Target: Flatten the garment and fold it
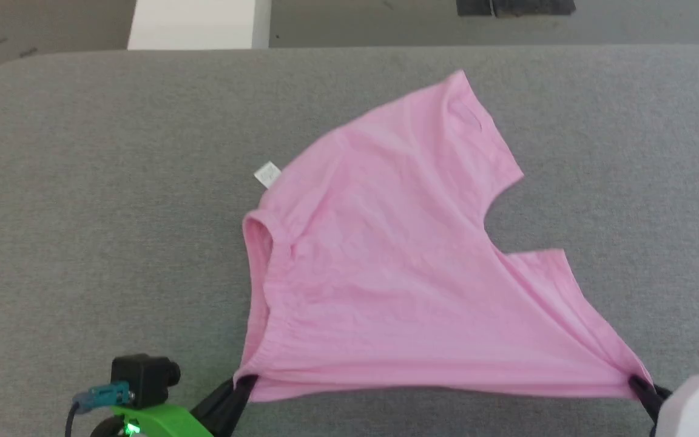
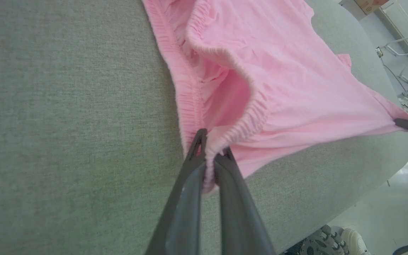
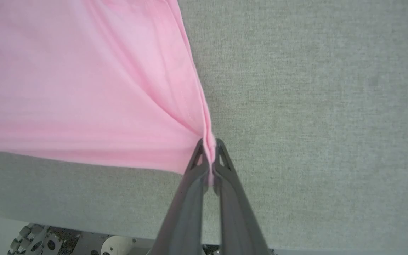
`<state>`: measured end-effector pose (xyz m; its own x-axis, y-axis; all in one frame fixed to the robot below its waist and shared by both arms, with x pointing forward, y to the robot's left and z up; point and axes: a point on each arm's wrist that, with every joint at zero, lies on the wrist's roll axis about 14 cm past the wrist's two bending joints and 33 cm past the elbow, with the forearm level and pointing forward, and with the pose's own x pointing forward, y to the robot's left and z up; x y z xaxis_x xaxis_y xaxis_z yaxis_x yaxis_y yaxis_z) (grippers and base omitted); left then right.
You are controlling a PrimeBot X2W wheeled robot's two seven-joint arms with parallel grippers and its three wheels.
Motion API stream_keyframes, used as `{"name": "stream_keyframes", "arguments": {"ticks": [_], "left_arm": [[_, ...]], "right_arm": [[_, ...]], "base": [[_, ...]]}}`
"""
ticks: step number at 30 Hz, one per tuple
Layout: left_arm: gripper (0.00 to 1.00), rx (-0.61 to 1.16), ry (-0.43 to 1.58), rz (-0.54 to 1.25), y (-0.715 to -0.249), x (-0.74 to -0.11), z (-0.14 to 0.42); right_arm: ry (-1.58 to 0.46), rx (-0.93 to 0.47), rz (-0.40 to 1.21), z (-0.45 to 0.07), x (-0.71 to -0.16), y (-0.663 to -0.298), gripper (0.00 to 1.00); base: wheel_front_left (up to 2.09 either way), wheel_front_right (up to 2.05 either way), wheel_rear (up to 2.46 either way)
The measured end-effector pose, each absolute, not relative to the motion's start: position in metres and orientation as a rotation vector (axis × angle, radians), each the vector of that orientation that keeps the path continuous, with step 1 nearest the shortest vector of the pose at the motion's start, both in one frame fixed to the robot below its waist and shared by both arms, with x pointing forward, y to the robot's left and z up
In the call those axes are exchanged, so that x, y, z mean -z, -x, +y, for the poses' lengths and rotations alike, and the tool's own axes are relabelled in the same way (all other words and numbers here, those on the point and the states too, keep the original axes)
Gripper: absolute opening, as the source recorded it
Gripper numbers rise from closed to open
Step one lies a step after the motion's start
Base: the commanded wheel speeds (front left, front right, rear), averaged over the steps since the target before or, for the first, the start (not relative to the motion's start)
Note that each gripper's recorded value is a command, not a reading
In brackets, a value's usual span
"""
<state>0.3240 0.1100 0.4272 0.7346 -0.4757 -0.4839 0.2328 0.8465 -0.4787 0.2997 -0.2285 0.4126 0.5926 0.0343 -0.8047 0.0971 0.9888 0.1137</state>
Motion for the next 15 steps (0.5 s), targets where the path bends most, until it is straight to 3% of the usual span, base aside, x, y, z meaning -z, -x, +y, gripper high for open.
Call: {"name": "stream_keyframes", "arguments": {"ticks": [6,11,15], "left_arm": [[0.0,0.385,0.433,0.536,-0.321,-0.458,0.111],[0.0,0.373,0.423,0.445,-0.34,-0.472,0.111],[0.0,0.381,0.429,0.368,-0.368,-0.484,0.104]], "right_arm": [[-0.104,0.018,0.855,-0.224,-0.438,-0.31,0.0],[-0.003,-0.053,0.671,-0.214,-0.475,-0.367,0.0],[0.061,-0.105,0.621,-0.205,-0.485,-0.407,0.0]], "base": [[0.0,0.0,0.0],[0.0,0.0,0.0],[0.0,0.0,0.0]]}}
